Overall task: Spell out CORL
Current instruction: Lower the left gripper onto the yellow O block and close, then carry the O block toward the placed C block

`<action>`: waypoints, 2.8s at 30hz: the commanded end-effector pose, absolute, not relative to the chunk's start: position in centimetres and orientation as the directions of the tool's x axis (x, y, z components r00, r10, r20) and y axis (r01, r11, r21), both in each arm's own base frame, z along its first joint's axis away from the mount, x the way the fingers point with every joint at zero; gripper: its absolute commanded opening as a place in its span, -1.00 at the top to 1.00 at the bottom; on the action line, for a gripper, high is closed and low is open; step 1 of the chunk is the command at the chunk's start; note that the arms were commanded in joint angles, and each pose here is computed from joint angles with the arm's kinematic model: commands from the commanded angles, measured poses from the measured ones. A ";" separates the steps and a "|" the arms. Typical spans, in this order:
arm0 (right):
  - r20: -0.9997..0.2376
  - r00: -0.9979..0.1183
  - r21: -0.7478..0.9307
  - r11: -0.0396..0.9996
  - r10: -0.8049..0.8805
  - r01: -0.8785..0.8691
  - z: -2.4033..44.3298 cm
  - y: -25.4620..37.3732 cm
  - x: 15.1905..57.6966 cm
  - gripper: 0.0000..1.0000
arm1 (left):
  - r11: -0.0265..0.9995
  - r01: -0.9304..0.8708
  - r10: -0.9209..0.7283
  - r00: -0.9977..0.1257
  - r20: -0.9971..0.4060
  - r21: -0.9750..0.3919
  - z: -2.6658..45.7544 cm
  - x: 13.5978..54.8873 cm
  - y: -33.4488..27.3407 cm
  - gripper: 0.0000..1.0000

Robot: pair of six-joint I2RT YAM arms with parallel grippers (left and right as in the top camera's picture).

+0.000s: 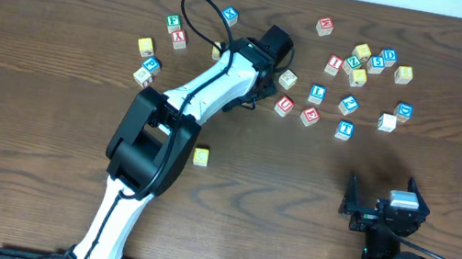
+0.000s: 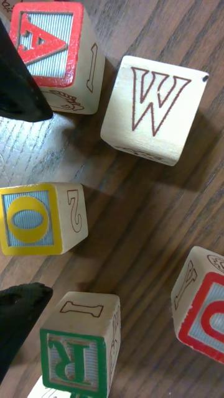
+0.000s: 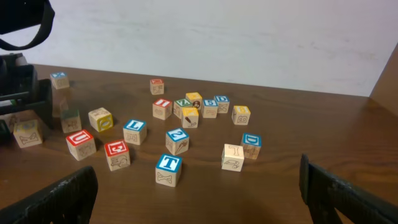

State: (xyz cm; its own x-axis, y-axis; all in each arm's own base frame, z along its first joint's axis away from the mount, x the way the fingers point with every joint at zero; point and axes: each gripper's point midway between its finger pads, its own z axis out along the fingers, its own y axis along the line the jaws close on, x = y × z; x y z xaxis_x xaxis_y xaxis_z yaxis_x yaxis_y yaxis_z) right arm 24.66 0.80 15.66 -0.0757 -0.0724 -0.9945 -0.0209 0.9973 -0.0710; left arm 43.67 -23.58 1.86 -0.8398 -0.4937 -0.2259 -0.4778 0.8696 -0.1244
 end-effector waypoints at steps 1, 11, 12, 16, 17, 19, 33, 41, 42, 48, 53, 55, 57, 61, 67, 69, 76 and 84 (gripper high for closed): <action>-0.994 -0.076 -0.072 0.997 -0.073 -0.018 15.6 0.7 24.6 -0.99 | 0.863 -0.495 -0.505 -0.833 -0.225 -0.103 1.1 43.4 -23.2 -0.53; -0.994 -0.076 -0.072 0.997 -0.073 -0.018 15.6 0.7 24.6 -0.99 | 0.863 -0.495 -0.504 -0.834 -0.223 -0.099 0.7 43.4 -23.2 -0.31; -0.994 -0.076 -0.072 0.997 -0.073 -0.018 15.6 0.7 24.6 -0.98 | 0.863 -0.495 -0.504 -0.834 -0.224 -0.098 0.7 43.4 -23.2 -0.31; -0.994 -0.076 -0.072 0.997 -0.073 -0.018 15.6 0.7 24.6 -0.99 | 0.863 -0.495 -0.505 -0.833 -0.228 -0.100 0.6 43.5 -23.2 -0.31; -0.994 -0.076 -0.072 0.997 -0.073 -0.018 15.6 0.7 24.6 -0.98 | 0.863 -0.495 -0.505 -0.833 -0.228 -0.101 0.5 43.5 -23.2 -0.31; -0.994 -0.076 -0.072 0.997 -0.073 -0.018 15.6 0.7 24.6 -0.98 | 0.863 -0.495 -0.505 -0.832 -0.230 -0.103 0.2 43.5 -23.2 -0.31; -0.994 -0.076 -0.072 0.997 -0.073 -0.018 15.6 0.7 24.6 -0.98 | 0.862 -0.495 -0.505 -0.830 -0.236 -0.107 -0.3 43.5 -23.1 -0.31; -0.994 -0.076 -0.072 0.997 -0.073 -0.018 15.6 0.7 24.6 -0.99 | 0.862 -0.497 -0.505 -0.827 -0.247 -0.097 -0.4 43.6 -22.8 -0.31; -0.994 -0.076 -0.072 0.997 -0.073 -0.018 15.6 0.7 24.6 -0.99 | 0.862 -0.497 -0.505 -0.827 -0.247 -0.097 -0.4 43.6 -22.8 -0.32; -0.994 -0.076 -0.072 0.997 -0.073 -0.018 15.6 0.7 24.6 -0.99 | 0.862 -0.497 -0.505 -0.827 -0.247 -0.097 -0.4 43.6 -22.8 -0.17; -0.994 -0.076 -0.072 0.997 -0.073 -0.018 15.6 0.7 24.6 -0.99 | 0.862 -0.497 -0.505 -0.827 -0.249 -0.100 -0.4 43.6 -22.9 0.04; -0.994 -0.076 -0.072 0.997 -0.073 -0.018 15.6 0.7 24.6 -0.98 | 0.862 -0.497 -0.505 -0.827 -0.249 -0.100 -0.4 43.6 -22.9 0.10; -0.994 -0.076 -0.072 0.997 -0.073 -0.018 15.6 0.7 24.6 -0.99 | 0.862 -0.497 -0.505 -0.827 -0.249 -0.100 -0.4 43.6 -22.9 0.20; -0.994 -0.076 -0.072 0.997 -0.073 -0.018 15.6 0.7 24.6 -0.98 | 0.862 -0.497 -0.505 -0.826 -0.249 -0.100 -0.4 43.6 -22.9 0.36; -0.994 -0.076 -0.072 0.997 -0.073 -0.018 15.6 0.7 24.6 -0.98 | 0.862 -0.497 -0.504 -0.825 -0.255 -0.096 -0.3 43.7 -22.8 0.52; -0.994 -0.076 -0.072 0.997 -0.073 -0.018 15.6 0.7 24.6 -0.98 | 0.867 -0.490 -0.497 -0.829 -0.256 -0.095 -0.3 43.7 -22.8 0.53; -0.994 -0.076 -0.072 0.997 -0.073 -0.018 15.6 0.7 24.6 -0.98 | 0.935 -0.341 -0.355 -0.887 -0.295 -0.100 2.7 44.0 -23.1 0.63; -0.994 -0.076 -0.072 0.997 -0.073 -0.018 15.6 0.7 24.6 -0.99 | 0.994 -0.109 -0.113 -0.942 -0.316 -0.032 10.8 40.8 -21.5 0.63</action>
State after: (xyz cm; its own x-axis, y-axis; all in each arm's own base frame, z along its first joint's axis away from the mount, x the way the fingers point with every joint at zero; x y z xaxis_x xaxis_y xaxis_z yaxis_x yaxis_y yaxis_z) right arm 24.66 0.80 15.66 -0.0757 -0.0724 -0.9945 -0.0209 0.9973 -0.0710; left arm 41.72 -22.06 5.54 -0.9319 -0.2519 -0.2612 -0.2508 0.9673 -0.0381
